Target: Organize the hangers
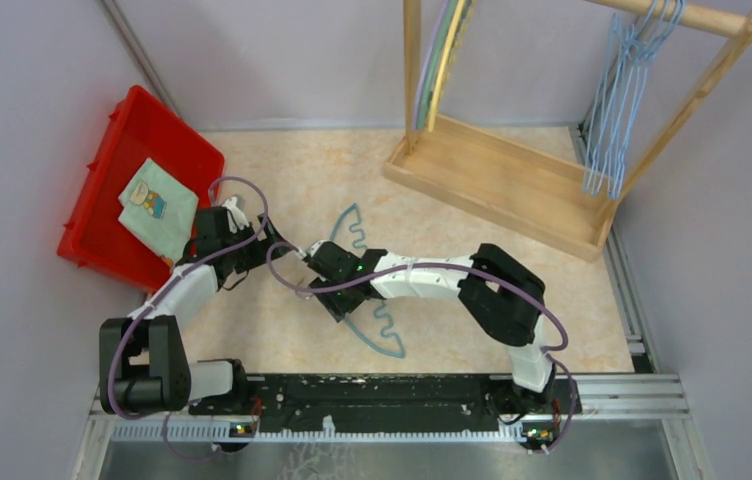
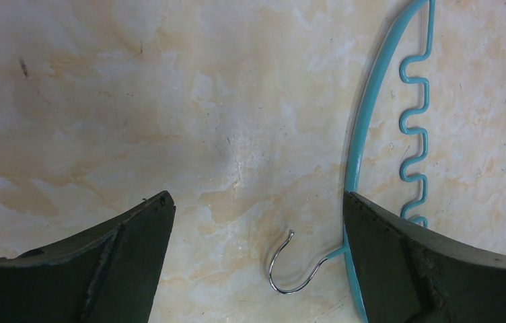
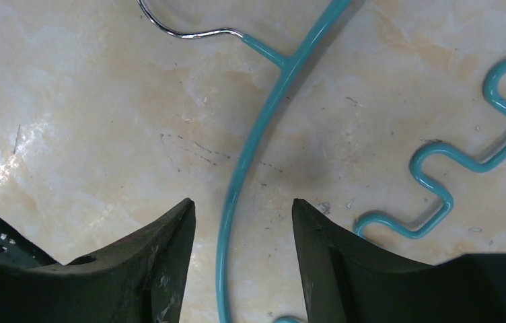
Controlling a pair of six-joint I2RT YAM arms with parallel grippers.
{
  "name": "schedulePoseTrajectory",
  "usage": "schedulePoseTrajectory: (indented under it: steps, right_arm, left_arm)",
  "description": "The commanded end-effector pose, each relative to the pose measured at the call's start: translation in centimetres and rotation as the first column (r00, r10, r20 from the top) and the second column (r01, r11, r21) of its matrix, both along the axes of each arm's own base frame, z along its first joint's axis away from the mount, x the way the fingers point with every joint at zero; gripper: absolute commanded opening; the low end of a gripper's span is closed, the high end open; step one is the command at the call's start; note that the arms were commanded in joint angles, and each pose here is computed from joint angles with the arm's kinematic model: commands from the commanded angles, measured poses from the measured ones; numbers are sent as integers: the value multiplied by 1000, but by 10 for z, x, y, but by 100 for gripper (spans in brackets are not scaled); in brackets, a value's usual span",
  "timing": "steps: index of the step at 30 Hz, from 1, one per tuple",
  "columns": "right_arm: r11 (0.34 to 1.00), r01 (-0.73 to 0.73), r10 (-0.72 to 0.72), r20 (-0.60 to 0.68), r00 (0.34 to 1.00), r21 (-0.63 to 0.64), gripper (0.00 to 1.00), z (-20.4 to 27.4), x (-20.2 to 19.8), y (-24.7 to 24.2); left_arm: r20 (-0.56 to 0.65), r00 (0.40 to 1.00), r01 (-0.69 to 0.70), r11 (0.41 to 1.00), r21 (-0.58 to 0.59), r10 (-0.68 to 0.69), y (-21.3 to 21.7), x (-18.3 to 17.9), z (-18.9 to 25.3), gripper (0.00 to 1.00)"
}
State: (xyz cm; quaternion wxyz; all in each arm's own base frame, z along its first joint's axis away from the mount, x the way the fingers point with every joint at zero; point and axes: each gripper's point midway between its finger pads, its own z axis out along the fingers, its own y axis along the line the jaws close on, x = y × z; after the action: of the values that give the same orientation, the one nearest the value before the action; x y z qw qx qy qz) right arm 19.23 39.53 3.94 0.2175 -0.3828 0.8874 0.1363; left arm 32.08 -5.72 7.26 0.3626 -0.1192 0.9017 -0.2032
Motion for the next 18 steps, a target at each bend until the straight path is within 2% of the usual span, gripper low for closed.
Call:
schedulePoseTrajectory:
  steps: [1, 9, 11, 13, 15, 18]
  right_arm:
    - [1000, -1, 1, -13, 1000, 19, 54, -12, -2, 14]
    - [997, 54, -56, -43, 997, -55, 46, -44, -9, -8]
    - [995, 65, -68, -46, 997, -75, 31, -48, -10, -14]
    - [994, 58, -63, -50, 997, -90, 0, -47, -12, -17]
    - [993, 71, -75, -37, 997, -93, 0, -38, -9, -20]
    - [991, 135, -134, -42, 990, 21, 0, -2, 5, -18]
  left_arm:
    - [17, 1000, 8, 1000, 9, -8, 2, 3, 4, 100]
    - [21, 1000, 11, 1000, 3, -11, 1, 3, 5, 100]
    - [20, 1000, 13, 1000, 0, -13, 0, 3, 5, 100]
    - [21, 1000, 14, 1000, 1, -14, 0, 3, 5, 100]
    - [25, 1000, 13, 1000, 4, -13, 1, 4, 6, 100]
    - [29, 999, 13, 1000, 3, -13, 0, 3, 7, 99]
